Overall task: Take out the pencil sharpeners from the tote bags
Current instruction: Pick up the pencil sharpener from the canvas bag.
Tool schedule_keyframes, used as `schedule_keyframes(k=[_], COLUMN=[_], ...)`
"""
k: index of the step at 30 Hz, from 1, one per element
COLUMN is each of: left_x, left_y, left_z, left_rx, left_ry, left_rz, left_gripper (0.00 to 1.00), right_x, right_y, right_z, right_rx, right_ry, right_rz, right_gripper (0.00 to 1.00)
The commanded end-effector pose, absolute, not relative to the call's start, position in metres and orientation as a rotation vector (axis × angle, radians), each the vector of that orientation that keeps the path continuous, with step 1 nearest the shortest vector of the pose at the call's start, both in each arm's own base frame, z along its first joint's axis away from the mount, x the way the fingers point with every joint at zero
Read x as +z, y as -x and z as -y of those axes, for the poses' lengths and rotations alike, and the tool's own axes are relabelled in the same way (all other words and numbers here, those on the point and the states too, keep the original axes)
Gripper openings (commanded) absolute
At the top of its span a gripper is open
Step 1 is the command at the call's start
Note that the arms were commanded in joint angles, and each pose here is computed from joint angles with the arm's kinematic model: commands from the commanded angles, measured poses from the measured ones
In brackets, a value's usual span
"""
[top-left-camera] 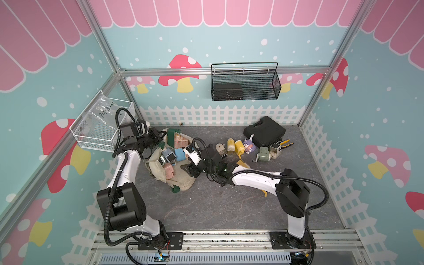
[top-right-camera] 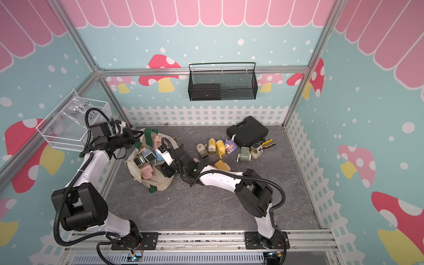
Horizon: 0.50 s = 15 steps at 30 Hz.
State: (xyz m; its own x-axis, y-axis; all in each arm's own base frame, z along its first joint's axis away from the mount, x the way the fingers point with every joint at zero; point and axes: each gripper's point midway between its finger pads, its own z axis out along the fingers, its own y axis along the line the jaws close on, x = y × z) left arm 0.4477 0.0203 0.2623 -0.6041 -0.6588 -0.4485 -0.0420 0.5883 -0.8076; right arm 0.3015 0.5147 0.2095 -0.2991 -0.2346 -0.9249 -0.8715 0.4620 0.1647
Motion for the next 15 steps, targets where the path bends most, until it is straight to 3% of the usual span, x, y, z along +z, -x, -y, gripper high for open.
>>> schedule_keyframes(k=[1, 15], left_x=[0.27, 0.268], left_y=[-0.448, -0.449], left_z=[-0.021, -0.022], left_rx=[-1.029, -1.027], left_ry=[0.537, 0.542], left_rz=[-2.014, -2.016], left_gripper=[0.0, 0.0], right_x=[0.193, 0.129], right_y=[-0.298, -0.308], right_z=[-0.538, -0.594], right_rx=[0.932, 0.929], right_ry=[0.974, 1.109], right_rz=[-1.827, -1.893], right_gripper=[0.62, 0.65])
